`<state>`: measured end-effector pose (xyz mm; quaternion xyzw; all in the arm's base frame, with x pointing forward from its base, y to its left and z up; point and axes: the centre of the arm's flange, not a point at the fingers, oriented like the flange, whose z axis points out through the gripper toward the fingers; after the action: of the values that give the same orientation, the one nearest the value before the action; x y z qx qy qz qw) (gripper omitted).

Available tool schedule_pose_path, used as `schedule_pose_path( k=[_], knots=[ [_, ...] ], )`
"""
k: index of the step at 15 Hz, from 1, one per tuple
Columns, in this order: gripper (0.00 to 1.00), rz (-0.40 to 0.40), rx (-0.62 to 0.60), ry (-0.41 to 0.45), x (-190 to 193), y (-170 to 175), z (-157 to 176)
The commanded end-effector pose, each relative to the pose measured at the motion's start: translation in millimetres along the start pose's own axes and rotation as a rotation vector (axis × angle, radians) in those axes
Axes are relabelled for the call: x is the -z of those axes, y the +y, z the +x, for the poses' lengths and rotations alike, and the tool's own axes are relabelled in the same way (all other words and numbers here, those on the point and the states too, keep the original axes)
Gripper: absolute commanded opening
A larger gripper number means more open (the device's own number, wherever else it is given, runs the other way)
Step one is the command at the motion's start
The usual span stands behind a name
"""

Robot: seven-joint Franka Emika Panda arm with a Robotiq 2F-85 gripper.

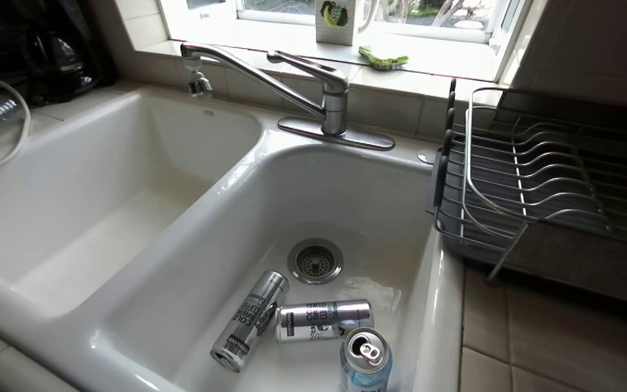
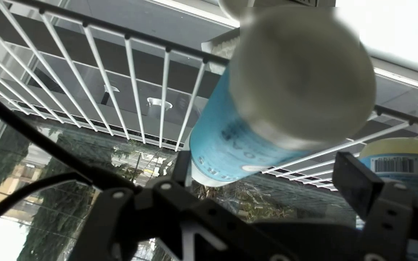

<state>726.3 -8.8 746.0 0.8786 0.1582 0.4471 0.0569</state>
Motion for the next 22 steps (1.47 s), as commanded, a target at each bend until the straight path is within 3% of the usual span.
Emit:
schedule_pose_path(
  k=[1, 13, 14, 18, 19, 22],
  knots=[
    [1.0, -0.016, -0.028, 0.028, -20, 16, 26],
    [1.0, -0.01, -0.049, -0.007, -42, 18, 22],
    [0.82, -0.012, -0.048, -0.009, -43, 18, 22],
    [0.49, -0.011, -0.053, -0.017, -44, 18, 21],
    [0.42, -0.013, -0.054, -0.017, -43, 18, 22],
    [0.38, -0.009, -0.06, -0.015, -42, 18, 22]
  ],
)
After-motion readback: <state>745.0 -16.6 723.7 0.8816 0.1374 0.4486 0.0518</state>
